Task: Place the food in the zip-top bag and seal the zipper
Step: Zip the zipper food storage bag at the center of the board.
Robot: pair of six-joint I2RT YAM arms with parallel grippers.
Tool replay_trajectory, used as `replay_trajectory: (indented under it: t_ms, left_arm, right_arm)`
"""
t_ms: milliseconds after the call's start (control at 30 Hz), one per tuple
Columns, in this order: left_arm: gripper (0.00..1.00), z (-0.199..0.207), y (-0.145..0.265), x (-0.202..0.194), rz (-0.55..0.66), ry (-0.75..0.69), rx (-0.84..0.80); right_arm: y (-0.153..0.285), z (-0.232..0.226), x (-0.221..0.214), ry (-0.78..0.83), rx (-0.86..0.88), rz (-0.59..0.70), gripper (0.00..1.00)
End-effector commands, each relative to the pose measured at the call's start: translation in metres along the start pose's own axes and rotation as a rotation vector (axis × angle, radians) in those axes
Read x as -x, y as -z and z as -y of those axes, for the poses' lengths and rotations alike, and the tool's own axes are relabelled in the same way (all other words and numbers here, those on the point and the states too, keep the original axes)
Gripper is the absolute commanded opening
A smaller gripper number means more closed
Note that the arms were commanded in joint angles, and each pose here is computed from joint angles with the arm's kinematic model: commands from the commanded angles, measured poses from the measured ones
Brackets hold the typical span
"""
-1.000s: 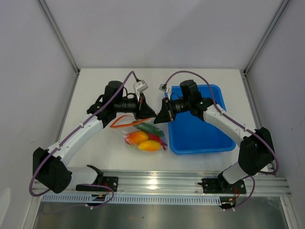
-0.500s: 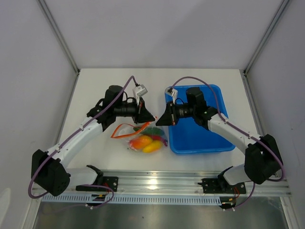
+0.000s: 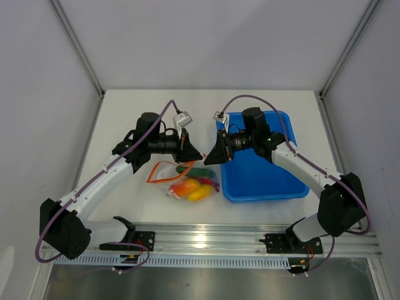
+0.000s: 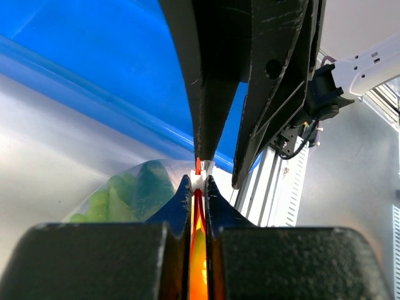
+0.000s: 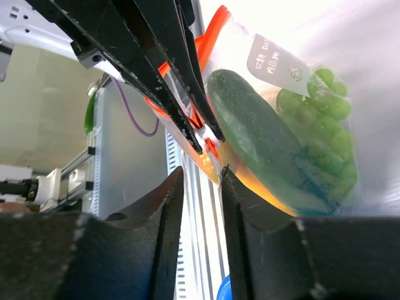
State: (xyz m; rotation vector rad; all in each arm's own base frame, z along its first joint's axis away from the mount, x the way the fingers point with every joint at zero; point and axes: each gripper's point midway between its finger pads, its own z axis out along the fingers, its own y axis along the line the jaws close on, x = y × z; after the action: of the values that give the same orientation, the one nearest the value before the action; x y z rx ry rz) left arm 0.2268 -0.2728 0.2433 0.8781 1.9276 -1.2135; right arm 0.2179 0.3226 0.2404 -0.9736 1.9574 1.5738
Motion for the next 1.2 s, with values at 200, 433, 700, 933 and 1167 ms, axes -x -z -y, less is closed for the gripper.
replay_trajectory:
  t_ms: [200,433,700,933,1167]
  left_arm:
    - [0.0,0.018,0.007,0.017,0.037,-0.027,-0.046]
    - [0.01,0.018,0.006,0.017,0.029,-0.024,-0.053]
    - [0.01,0.012,0.005,0.007,-0.003,-0.009,-0.027]
    - [0.01,0.004,0.006,0.001,-0.024,-0.016,0.011]
    - [0.01,-0.002,0.009,-0.007,-0.05,-0.009,0.053]
  right_arm:
    - [-0.017,-0.006,-0.003,0.024,0.096,-0.062,0.35]
    - [-0.03,0.003,0.004,0.014,0.075,-0.049,0.23]
    - [-0.027,0.024,0.011,-0.01,-0.076,0.05,0.0]
    - [-0.014,0.016,0.034,-0.068,-0.079,0.22,0.0]
    - [-0.01,0.011,0.041,-0.109,-0.036,0.277,0.0]
